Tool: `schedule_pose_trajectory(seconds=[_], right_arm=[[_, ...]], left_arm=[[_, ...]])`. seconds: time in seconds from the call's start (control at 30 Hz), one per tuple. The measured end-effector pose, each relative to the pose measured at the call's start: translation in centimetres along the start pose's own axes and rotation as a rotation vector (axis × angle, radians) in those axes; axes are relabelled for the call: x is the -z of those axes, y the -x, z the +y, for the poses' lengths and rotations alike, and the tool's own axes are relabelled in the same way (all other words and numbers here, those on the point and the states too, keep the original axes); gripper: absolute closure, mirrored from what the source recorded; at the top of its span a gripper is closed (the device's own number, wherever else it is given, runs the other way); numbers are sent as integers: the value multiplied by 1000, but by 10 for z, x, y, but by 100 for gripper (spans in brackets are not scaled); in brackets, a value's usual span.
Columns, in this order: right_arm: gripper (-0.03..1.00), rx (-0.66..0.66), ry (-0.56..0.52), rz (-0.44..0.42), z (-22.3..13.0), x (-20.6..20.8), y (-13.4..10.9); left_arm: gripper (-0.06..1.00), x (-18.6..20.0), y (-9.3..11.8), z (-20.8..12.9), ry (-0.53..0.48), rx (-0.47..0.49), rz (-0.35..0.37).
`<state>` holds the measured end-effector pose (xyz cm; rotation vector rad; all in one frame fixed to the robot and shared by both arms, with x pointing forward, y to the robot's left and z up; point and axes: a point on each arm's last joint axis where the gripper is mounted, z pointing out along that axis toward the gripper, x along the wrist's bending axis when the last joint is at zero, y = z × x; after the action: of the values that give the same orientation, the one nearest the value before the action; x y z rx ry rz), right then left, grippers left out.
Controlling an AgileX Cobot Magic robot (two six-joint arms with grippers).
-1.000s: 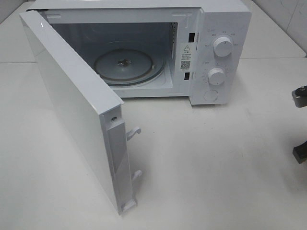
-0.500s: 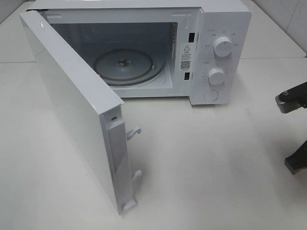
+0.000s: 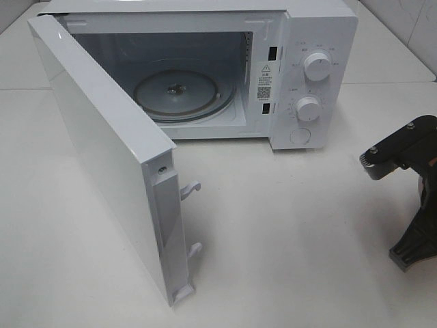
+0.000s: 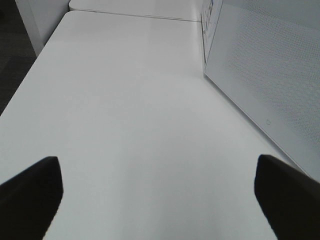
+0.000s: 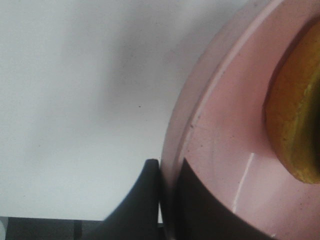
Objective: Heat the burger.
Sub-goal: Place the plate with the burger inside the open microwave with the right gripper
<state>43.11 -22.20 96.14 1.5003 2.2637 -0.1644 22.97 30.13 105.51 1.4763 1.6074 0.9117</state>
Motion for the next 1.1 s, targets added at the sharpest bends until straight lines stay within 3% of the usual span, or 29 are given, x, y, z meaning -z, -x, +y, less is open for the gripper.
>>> schedule_pose_trajectory(seconds=[0.6,1.1], right_arm=[[92,217,92,26,-4,20,-44],[91,495,209,48,-23,45,-93]], left_arm=[[-1,0,0,0,0,0,0],[-1,0,0,0,0,0,0]])
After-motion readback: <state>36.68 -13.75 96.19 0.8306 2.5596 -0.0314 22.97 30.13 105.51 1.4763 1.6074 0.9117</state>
